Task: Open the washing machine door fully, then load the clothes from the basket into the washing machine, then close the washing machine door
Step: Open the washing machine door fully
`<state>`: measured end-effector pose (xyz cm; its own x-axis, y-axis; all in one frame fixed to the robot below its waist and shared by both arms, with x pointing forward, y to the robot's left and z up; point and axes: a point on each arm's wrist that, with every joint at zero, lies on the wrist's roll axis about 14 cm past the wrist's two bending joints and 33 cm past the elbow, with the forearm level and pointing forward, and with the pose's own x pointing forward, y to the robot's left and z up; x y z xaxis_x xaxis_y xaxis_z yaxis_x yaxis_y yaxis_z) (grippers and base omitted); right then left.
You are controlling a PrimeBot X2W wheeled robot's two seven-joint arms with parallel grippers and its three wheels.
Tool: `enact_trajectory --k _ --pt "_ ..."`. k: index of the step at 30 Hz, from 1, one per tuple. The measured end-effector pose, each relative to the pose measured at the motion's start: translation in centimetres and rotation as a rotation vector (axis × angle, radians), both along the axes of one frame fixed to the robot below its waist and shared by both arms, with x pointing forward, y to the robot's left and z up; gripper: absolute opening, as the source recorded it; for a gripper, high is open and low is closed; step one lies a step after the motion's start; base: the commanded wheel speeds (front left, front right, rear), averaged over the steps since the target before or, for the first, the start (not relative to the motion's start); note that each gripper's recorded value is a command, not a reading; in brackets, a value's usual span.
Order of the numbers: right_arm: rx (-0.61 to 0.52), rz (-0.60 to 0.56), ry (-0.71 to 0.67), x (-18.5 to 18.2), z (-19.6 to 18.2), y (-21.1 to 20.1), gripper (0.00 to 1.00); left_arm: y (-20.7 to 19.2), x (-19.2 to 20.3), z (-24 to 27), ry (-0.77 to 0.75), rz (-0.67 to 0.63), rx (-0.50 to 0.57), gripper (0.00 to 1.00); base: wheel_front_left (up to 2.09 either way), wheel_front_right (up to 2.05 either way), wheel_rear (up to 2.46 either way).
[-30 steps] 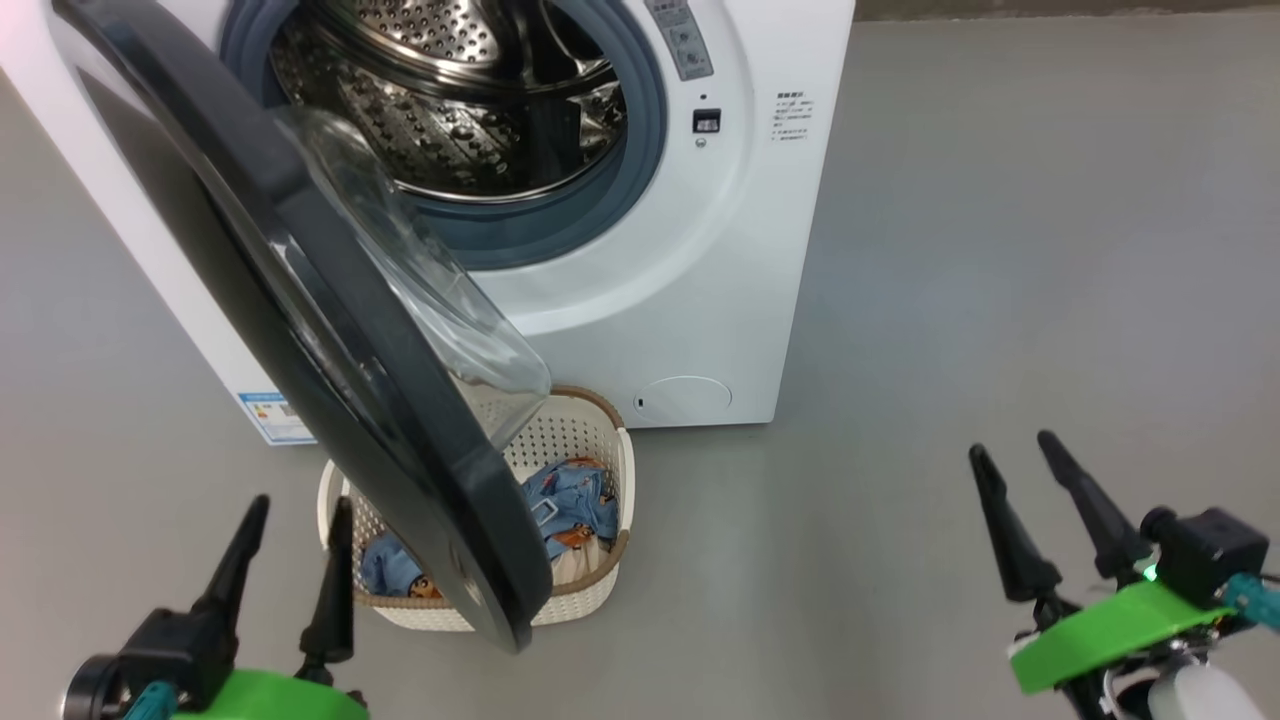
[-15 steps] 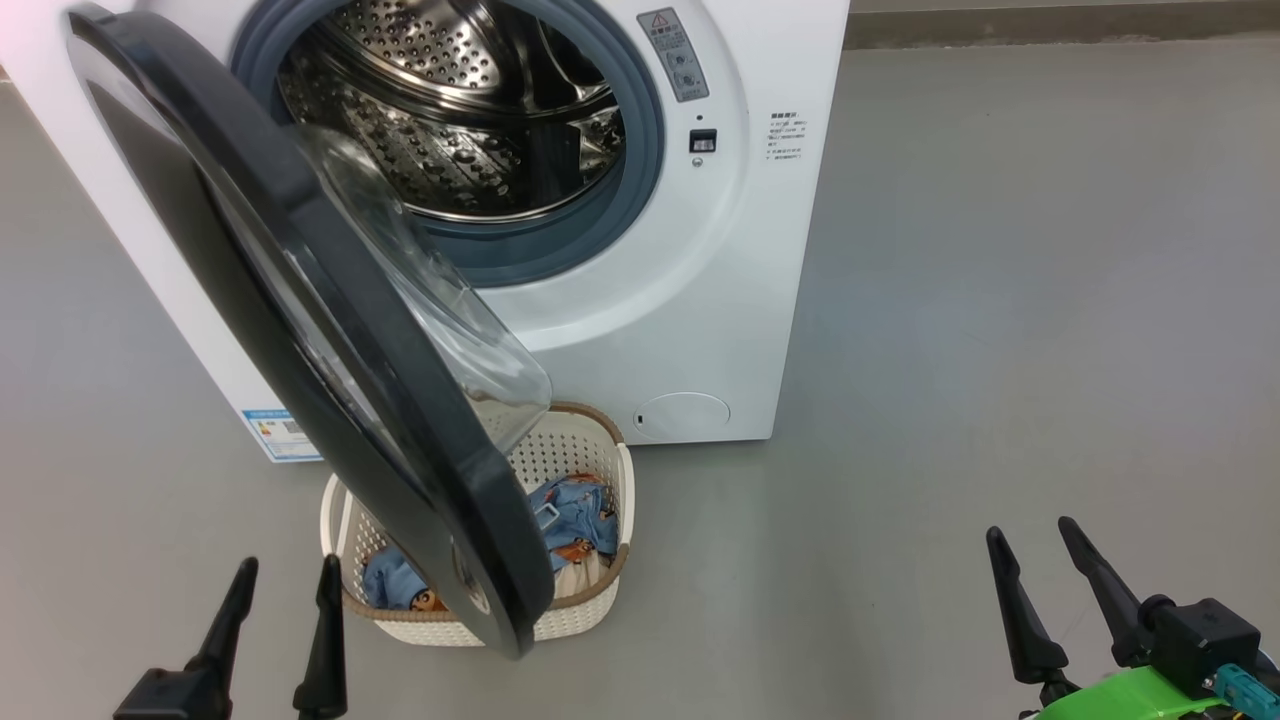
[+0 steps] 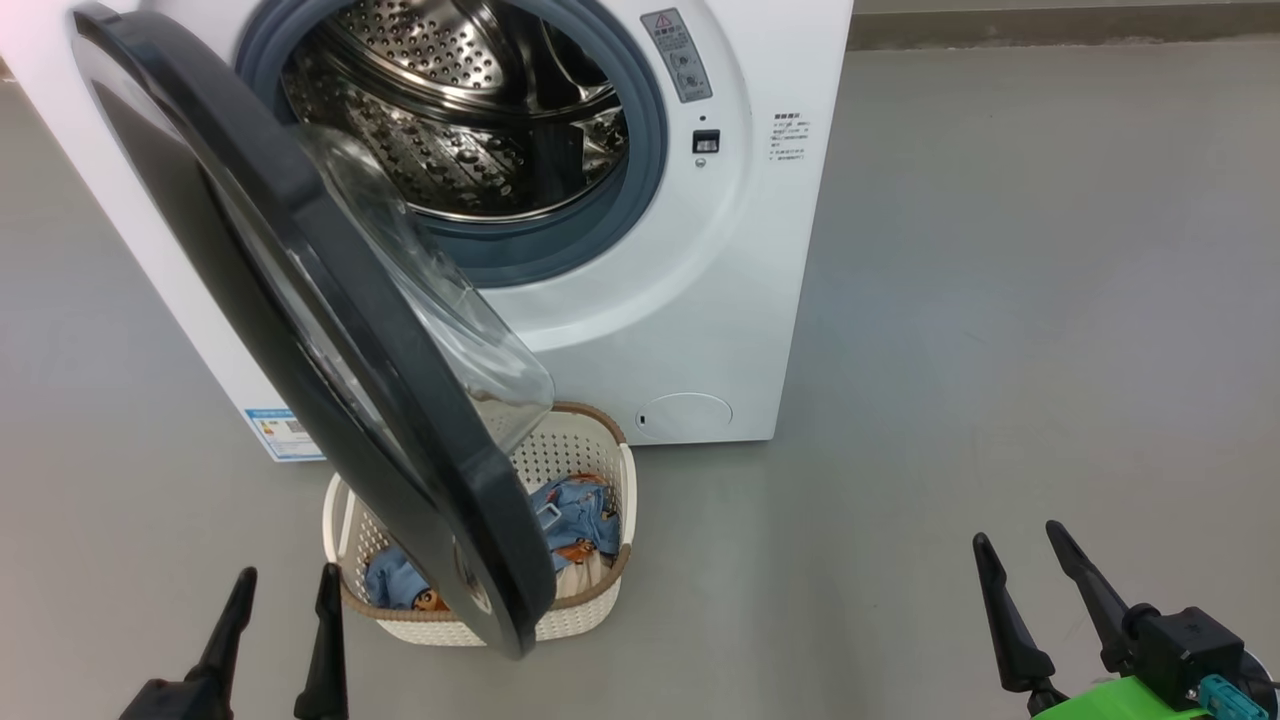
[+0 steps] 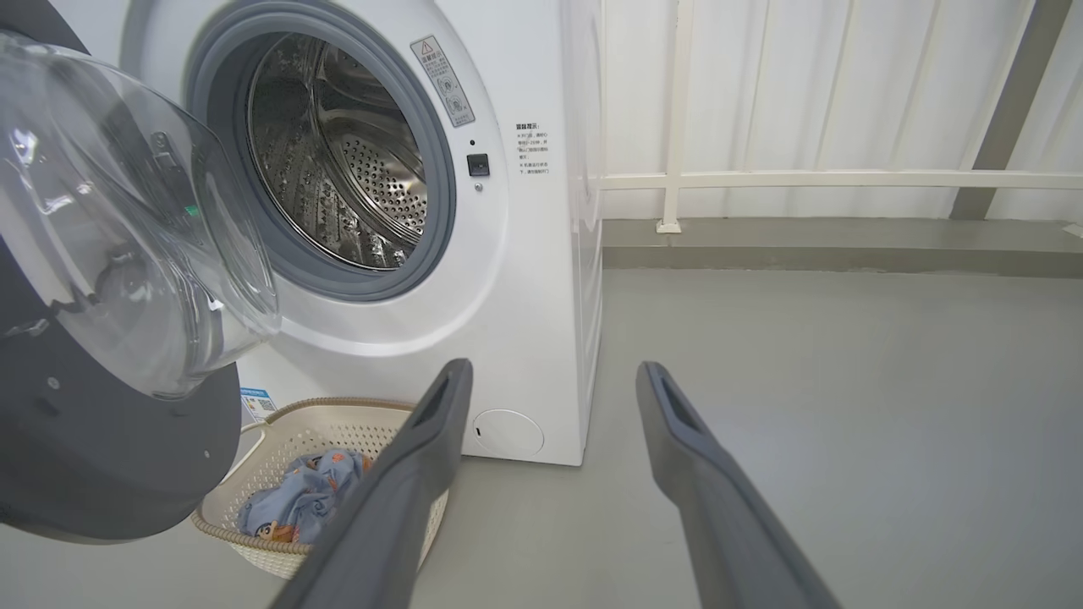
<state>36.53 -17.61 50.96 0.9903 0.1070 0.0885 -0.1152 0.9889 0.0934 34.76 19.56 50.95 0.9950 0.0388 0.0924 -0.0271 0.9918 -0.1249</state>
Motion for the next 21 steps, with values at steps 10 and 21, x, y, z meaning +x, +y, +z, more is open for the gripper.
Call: enact_trajectory --k 10,21 --pt "0.007 0.000 -0.005 -0.02 0.14 0.22 1.00 0.08 -0.08 -0.10 0.002 0.004 -0.019 1.00 0.00 0.00 0.00" --pt "0.003 0.007 0.002 -0.03 -0.07 0.49 1.00 0.16 -0.30 -0.16 0.003 0.008 -0.028 1.00 0.00 0.00 0.00"
